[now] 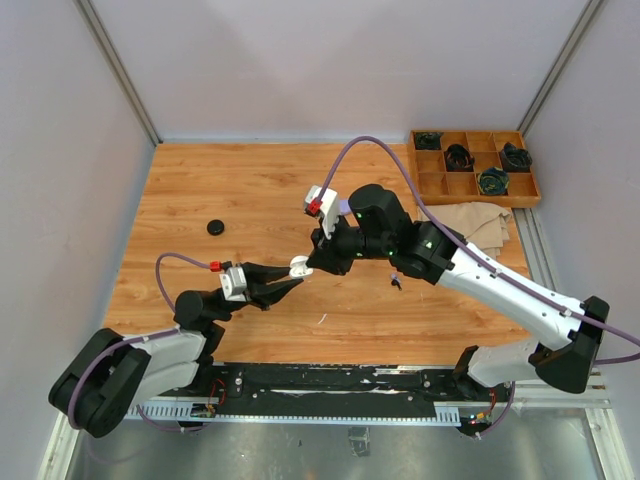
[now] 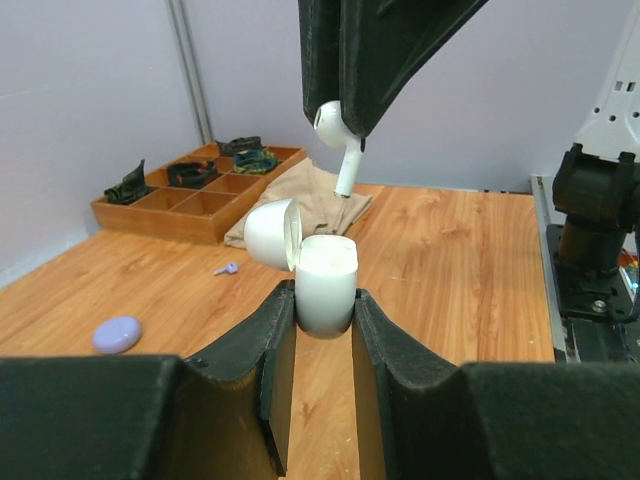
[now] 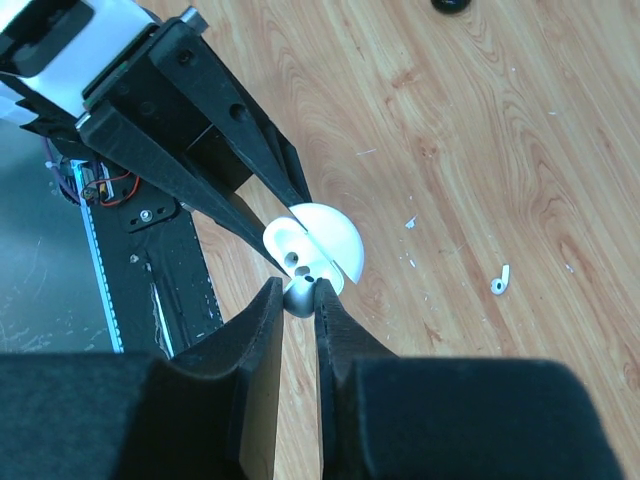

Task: Insert the wireless bluetooth earbuds into the charging case
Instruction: Adjust the earbud with the charging case.

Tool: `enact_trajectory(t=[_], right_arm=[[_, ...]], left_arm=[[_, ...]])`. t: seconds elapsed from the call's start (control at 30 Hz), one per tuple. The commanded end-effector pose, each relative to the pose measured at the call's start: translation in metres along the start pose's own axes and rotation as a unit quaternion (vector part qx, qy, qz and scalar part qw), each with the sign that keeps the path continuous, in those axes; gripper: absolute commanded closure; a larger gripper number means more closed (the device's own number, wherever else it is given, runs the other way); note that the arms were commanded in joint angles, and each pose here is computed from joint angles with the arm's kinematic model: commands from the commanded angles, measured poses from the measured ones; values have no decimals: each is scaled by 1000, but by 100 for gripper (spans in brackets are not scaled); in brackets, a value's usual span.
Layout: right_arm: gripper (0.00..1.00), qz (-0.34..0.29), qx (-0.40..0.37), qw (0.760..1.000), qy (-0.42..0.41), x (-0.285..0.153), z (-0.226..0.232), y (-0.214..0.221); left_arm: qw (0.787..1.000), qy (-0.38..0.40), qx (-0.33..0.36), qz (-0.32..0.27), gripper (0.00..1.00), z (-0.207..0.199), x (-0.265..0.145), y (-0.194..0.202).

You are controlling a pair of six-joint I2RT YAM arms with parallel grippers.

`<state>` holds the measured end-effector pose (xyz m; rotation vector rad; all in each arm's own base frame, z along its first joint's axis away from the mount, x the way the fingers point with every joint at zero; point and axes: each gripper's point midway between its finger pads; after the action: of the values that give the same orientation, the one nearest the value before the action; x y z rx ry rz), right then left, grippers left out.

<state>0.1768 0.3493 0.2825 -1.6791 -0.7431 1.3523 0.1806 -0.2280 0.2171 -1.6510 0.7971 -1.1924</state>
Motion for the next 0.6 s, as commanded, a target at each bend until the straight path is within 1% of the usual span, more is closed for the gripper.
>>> enact_trajectory(t=[0.0,0.17,0.57], right_arm=[[99,-32,-38,998,-24,-4,8,-13],[99,-29,-53,997,-41,2,11,-10],[99,-14,-57,995,-75,14,21,6]], left_arm=[[1000,22,8,-4,100,-10,-5,0],[999,33,3,0,100,-13,-3,1],[999,37,2,-2,100,-15,-3,0]])
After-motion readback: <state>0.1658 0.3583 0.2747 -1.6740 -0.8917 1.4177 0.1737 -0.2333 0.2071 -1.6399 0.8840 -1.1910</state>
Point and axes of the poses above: each gripper's point midway between its finger pads, its own x axis out along the fingers, its own z axis along the line the jaws close on, y = z × x, and after that the axes turned 13 degrees about -x, right-handed
